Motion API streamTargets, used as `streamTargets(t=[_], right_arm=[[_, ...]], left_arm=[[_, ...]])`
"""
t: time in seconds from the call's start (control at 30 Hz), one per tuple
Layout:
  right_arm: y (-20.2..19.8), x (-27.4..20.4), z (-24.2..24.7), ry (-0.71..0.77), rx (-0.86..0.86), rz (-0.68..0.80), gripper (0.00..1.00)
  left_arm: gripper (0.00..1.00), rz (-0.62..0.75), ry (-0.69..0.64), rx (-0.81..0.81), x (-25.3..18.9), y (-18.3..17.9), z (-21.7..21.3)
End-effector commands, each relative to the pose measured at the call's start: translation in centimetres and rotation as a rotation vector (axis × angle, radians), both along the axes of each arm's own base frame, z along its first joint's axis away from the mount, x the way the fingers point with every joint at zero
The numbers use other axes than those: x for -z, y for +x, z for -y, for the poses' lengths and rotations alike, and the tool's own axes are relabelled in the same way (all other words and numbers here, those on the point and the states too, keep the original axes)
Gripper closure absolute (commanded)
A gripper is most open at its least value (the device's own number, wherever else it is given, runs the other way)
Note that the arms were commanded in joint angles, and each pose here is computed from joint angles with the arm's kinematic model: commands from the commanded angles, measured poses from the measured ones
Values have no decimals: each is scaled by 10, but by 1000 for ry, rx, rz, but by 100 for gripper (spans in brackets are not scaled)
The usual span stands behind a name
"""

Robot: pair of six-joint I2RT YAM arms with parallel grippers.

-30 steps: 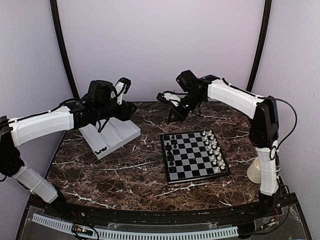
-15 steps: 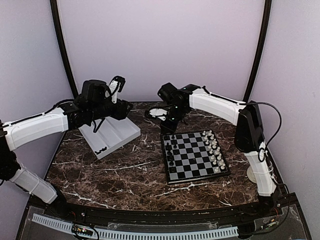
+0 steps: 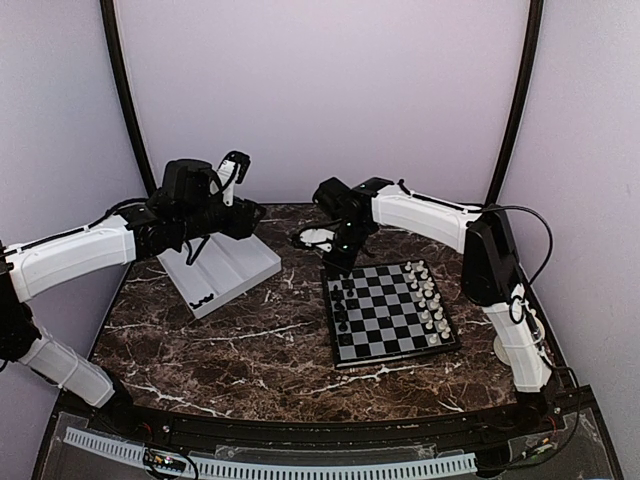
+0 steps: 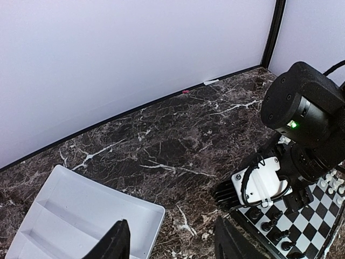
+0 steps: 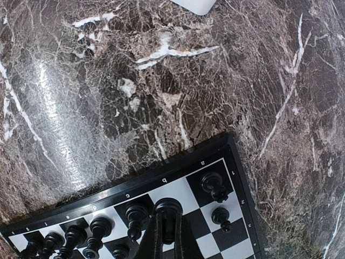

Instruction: Set up the chess pieces on the board

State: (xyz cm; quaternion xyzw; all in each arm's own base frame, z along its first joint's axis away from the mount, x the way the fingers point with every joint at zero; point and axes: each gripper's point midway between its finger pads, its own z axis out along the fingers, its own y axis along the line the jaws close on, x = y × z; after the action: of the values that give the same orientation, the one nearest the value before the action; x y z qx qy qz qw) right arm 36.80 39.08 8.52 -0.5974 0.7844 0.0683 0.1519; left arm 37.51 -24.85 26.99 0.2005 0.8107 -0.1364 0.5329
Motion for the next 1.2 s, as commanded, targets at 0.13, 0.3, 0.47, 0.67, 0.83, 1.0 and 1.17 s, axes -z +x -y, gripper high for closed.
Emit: streamTargets(t=[0.13,0.3,0.47,0.67,0.83,1.0,1.17], right_arm=[[-2,13,4,-39,-2,-11,100],[-3,19,5,-53,-4,-20,100],[-4,25,6,-64,-5,-28,100],[-4,32,8,-81,-3,-34,100],[-4,33,8,-83,-4,-35,100],[-3,35,9,-90,0,-33,97],[-1,35,9,-92,6,-27,92]], left_arm=[[44,10,-24,8,-6,-2,0],[44,6,-23,10,-5,-1,0],[44,4,-22,13,-4,-1,1],[44,1,-22,21,-3,-2,3],[44,-5,-21,21,-1,-1,3],[44,-8,-24,25,-1,-2,4],[44,-5,-24,25,-2,-2,4]])
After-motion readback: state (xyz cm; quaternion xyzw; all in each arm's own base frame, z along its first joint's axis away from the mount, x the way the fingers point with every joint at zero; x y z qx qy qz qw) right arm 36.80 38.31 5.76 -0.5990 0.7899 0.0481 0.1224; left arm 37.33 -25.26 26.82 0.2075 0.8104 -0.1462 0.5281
